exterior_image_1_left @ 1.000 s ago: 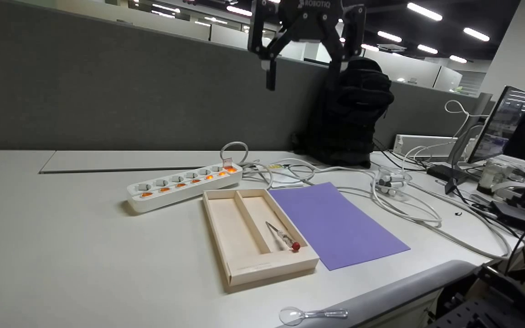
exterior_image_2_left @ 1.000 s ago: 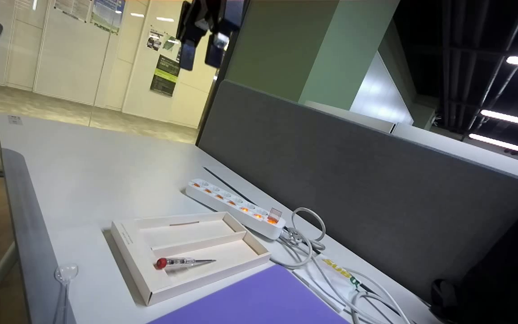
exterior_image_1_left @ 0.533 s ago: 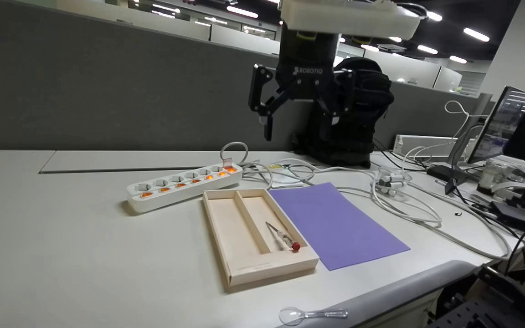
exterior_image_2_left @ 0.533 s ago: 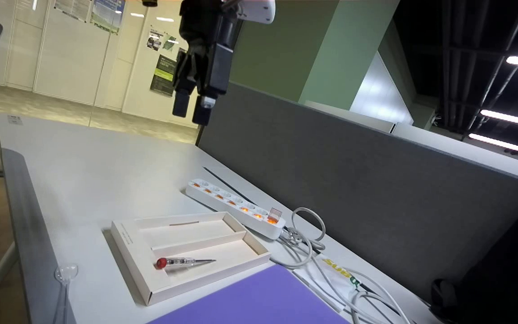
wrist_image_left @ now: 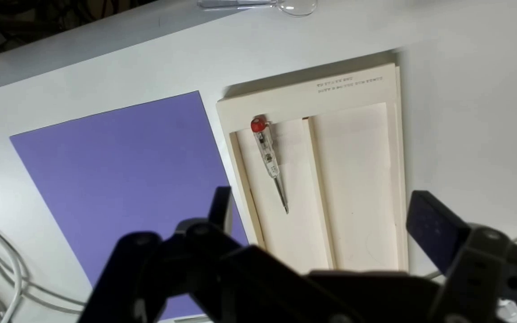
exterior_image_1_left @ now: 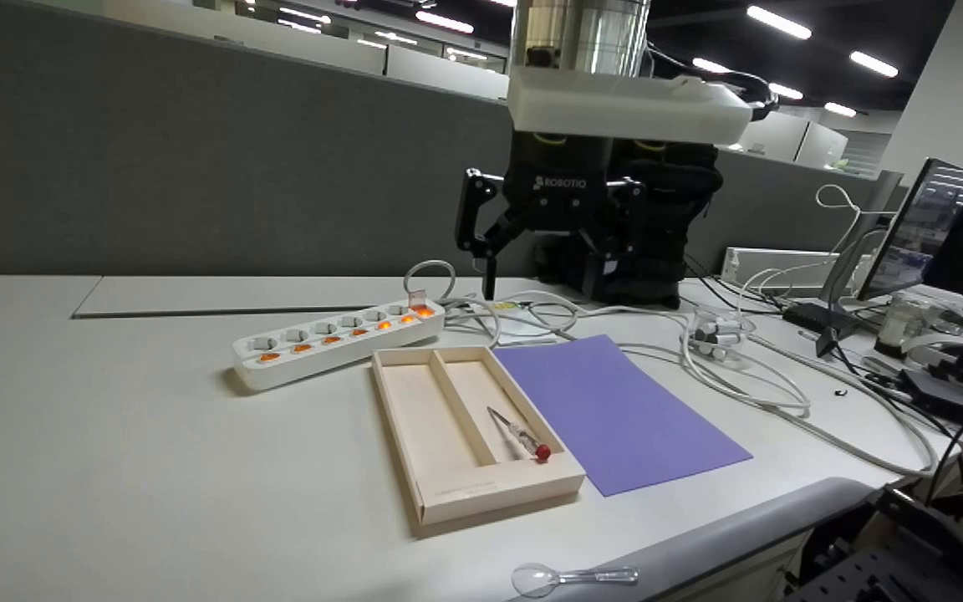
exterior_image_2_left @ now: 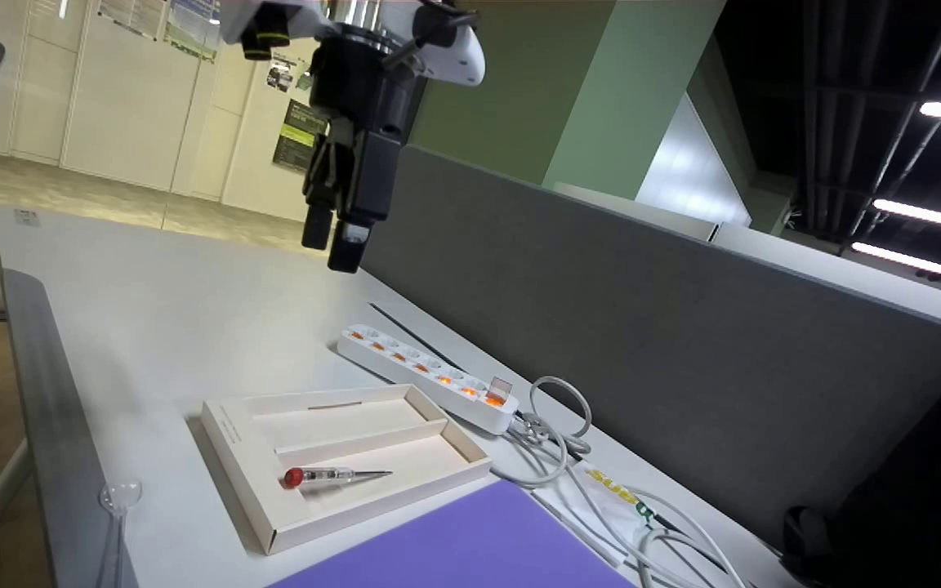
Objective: Move the screwdriver from the cardboard box and put it on the purple paper
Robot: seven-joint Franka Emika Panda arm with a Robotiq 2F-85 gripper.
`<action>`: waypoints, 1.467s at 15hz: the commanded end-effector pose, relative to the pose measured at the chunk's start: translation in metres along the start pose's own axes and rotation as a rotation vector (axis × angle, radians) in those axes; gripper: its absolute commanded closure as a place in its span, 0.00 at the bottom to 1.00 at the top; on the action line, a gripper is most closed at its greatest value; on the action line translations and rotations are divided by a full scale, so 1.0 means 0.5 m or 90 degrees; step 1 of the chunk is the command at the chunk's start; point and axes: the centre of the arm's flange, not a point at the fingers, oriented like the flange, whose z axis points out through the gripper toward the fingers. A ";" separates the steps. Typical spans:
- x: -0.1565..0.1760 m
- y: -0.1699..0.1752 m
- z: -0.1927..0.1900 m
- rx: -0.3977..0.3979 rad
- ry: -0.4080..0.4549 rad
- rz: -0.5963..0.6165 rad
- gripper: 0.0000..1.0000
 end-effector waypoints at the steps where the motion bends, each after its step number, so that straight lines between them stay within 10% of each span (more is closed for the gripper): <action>1: 0.005 0.005 0.010 0.001 -0.006 -0.006 0.00; 8: 0.043 0.074 0.111 0.068 -0.065 -0.040 0.00; 22: 0.016 0.058 0.262 0.012 -0.129 -0.062 0.00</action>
